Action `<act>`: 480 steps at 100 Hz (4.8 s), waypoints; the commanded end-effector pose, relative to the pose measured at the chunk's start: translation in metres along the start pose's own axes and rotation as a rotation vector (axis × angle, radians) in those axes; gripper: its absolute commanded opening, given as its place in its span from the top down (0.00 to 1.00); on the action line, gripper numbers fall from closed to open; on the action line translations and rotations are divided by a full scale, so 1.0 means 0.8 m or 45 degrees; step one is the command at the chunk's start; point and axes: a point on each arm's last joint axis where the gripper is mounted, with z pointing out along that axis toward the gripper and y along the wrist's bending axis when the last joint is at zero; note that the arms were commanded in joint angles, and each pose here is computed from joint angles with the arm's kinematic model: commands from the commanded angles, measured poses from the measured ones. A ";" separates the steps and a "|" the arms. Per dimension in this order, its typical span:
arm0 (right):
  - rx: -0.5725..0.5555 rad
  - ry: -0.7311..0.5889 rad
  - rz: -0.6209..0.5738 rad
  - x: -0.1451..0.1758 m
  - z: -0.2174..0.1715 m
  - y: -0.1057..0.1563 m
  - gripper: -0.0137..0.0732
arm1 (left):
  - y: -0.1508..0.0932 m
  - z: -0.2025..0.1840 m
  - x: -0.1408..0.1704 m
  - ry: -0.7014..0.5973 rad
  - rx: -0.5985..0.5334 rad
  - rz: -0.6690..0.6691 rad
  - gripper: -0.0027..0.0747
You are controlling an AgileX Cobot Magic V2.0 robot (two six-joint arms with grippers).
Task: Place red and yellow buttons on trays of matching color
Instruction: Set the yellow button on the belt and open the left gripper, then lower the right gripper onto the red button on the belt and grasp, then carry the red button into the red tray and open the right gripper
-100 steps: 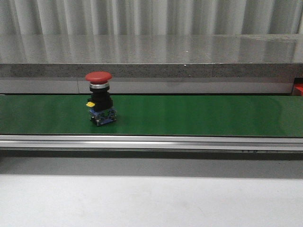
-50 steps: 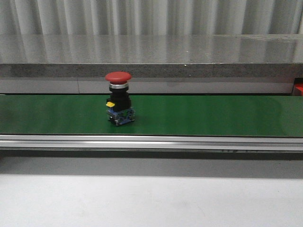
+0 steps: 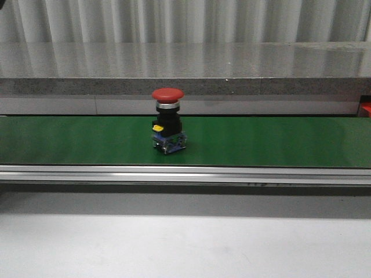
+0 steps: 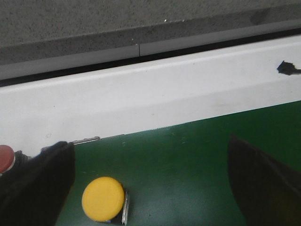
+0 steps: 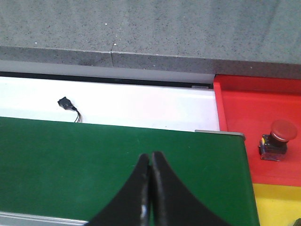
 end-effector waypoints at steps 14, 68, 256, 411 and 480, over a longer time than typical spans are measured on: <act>0.015 -0.126 -0.008 -0.018 -0.006 -0.001 0.92 | -0.013 -0.064 0.038 -0.285 -0.047 -0.033 0.17; 0.015 -0.127 -0.008 -0.018 -0.006 -0.001 0.92 | -0.027 -0.117 0.120 -0.482 -0.077 -0.062 0.99; -0.580 0.843 -0.328 -0.012 0.234 0.143 0.72 | -0.027 -0.117 0.120 -0.483 -0.077 -0.062 0.99; 0.155 0.632 0.299 -0.038 0.419 -0.232 0.75 | -0.027 -0.117 0.120 -0.483 -0.077 -0.062 0.99; 0.157 0.661 0.290 -0.033 0.419 -0.233 0.75 | -0.027 -0.117 0.120 -0.483 -0.077 -0.062 0.99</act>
